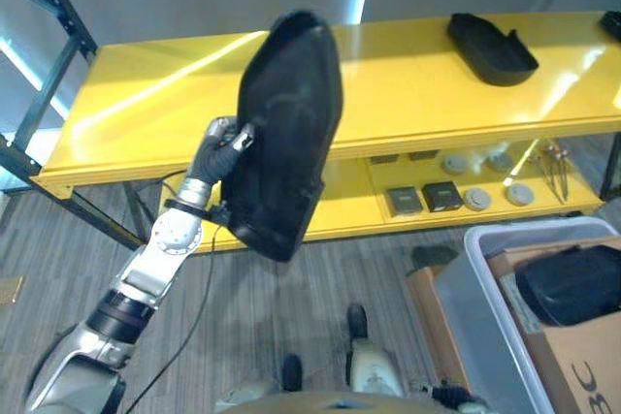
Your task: Move parts from the plastic box to the shelf.
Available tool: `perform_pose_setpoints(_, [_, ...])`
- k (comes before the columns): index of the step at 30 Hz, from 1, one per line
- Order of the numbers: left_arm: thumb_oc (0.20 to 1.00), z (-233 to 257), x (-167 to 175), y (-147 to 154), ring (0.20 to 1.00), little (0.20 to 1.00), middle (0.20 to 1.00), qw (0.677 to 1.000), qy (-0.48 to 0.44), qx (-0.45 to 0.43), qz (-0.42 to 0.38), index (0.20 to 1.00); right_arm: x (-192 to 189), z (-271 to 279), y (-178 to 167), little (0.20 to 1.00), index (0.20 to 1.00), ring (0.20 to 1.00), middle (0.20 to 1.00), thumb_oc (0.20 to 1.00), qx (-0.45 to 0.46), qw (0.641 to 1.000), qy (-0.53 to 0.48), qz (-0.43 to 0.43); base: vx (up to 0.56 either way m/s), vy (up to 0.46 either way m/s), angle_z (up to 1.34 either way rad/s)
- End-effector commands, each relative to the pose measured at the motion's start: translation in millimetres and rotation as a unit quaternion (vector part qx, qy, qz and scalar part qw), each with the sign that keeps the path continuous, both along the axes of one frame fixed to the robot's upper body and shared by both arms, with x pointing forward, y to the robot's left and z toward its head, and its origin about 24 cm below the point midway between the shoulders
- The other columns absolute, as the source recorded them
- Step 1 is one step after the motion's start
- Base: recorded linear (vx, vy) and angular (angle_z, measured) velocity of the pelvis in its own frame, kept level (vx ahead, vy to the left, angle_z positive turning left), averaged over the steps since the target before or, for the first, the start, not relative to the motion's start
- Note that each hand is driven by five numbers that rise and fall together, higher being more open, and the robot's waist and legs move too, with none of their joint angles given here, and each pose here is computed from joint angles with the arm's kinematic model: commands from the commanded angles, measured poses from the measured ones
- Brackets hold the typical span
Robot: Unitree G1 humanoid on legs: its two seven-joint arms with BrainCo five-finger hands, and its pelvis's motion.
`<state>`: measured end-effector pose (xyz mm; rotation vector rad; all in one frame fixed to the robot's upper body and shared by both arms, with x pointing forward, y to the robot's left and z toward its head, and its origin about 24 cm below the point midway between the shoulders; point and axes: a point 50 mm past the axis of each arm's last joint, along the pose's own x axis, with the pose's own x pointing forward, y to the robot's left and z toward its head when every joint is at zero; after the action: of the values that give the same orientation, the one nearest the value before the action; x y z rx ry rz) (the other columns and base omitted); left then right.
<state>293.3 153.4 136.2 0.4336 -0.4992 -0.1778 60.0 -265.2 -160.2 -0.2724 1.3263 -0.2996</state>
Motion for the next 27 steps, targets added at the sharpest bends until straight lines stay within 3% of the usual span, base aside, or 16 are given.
perform_pose_setpoints(1, [0.2, 41, -8, -11, 0.2, 0.2, 0.2, 0.994, -0.083, -0.058, -0.047, 0.2, -17, 0, -8, 1.0, 1.0, 1.0, 1.0, 1.0, -0.016, 0.999, 0.028, -0.027, 0.22, -0.509, 1.44])
perform_pose_setpoints(6, [0.2, 13, -13, 7, 0.2, 0.2, 0.2, 0.994, -0.023, -0.103, -0.004, 0.2, -28, 0, -10, 1.0, 1.0, 1.0, 1.0, 1.0, -0.016, 0.998, 0.021, -0.064, 0.15, -0.4, 0.64])
perform_pose_setpoints(10, [0.2, 10, -9, 4, 0.2, 0.2, 0.2, 0.991, -0.011, -0.13, 0.001, 0.2, -8, 6, -20, 1.0, 1.0, 1.0, 1.0, 1.0, -0.038, 0.999, 0.01, 0.006, 0.07, -0.222, 0.01])
perform_pose_setpoints(14, [0.2, 10, -5, 15, 0.2, 0.2, 0.2, 0.993, -0.023, -0.106, 0.042, 0.2, 5, 9, -23, 1.0, 1.0, 1.0, 1.0, 1.0, -0.042, 0.999, -0.009, 0.024, 0.1, -0.037, -0.38])
perform_pose_setpoints(20, [0.2, 4, 3, 24, 0.2, 0.2, 0.2, 0.996, -0.006, -0.067, 0.067, 0.2, -6, 3, -11, 1.0, 1.0, 1.0, 1.0, 1.0, -0.017, 1.0, 0.0, 0.012, 0.15, 0.057, -0.54])
perform_pose_setpoints(27, [0.2, 4, 25, 44, 0.2, 0.2, 0.2, 0.988, 0.016, -0.089, 0.126, 0.2, -18, -2, 1, 1.0, 1.0, 1.0, 1.0, 1.0, -0.002, 0.998, 0.035, 0.048, 0.03, 0.069, -0.42])
